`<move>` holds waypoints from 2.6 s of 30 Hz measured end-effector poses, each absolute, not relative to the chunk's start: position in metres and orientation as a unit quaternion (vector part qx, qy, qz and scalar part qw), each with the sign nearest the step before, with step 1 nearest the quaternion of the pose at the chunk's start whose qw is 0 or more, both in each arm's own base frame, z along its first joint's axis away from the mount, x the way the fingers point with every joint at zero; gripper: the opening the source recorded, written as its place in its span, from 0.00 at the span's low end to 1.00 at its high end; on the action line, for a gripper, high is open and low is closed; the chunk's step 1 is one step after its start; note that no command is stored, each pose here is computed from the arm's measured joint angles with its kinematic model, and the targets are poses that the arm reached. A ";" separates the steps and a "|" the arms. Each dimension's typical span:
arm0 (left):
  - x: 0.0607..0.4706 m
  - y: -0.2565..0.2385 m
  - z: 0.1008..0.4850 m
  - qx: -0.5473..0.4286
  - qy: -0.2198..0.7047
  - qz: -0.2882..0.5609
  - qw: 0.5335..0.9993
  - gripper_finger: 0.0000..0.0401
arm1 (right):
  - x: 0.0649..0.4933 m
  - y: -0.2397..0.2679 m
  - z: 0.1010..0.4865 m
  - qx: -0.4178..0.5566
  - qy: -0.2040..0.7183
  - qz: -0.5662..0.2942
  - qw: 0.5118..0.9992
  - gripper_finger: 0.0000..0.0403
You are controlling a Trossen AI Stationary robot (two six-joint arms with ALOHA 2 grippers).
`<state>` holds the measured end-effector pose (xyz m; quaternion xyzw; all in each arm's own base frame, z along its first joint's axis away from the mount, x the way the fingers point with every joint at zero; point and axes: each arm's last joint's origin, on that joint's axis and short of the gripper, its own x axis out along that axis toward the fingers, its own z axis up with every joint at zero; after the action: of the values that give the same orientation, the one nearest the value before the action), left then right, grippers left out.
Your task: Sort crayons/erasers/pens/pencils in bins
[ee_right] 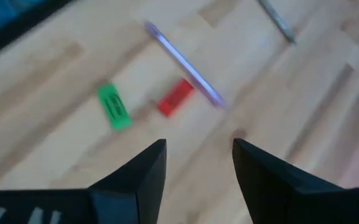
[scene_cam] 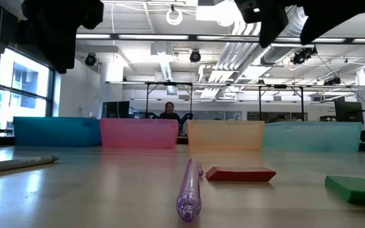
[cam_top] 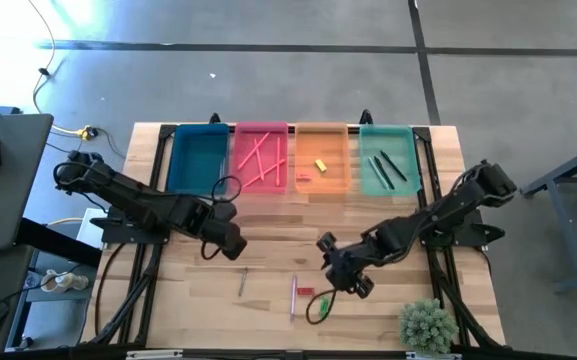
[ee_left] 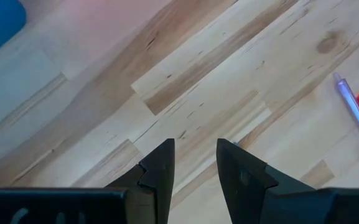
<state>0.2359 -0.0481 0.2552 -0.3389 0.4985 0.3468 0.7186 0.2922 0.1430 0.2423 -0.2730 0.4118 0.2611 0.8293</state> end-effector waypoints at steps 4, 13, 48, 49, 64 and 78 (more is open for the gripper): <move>0.235 -0.051 0.255 -0.335 0.498 0.345 0.722 0.26 | 0.298 0.157 0.232 -0.260 0.395 0.299 0.829 0.44; 0.236 -0.050 0.255 -0.328 0.490 0.353 0.726 0.26 | 0.305 0.176 0.203 -0.249 0.408 0.349 0.806 0.44; 0.236 -0.049 0.256 -0.324 0.471 0.372 0.731 0.26 | 0.324 0.193 0.132 -0.272 0.431 0.395 0.764 0.44; 0.236 -0.049 0.256 -0.324 0.472 0.371 0.731 0.26 | 0.325 0.193 0.130 -0.272 0.434 0.394 0.763 0.44; 0.236 -0.049 0.256 -0.322 0.474 0.369 0.732 0.26 | 0.323 0.190 0.126 -0.270 0.457 0.381 0.758 0.27; 0.233 -0.050 0.255 -0.358 0.490 0.371 0.703 0.26 | 0.321 0.188 0.124 -0.241 0.484 0.364 0.758 0.21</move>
<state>0.2334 -0.0503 0.2547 -0.3576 0.4900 0.3712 0.7031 0.3212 0.1876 0.1244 -0.2412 0.4842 0.3637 0.7584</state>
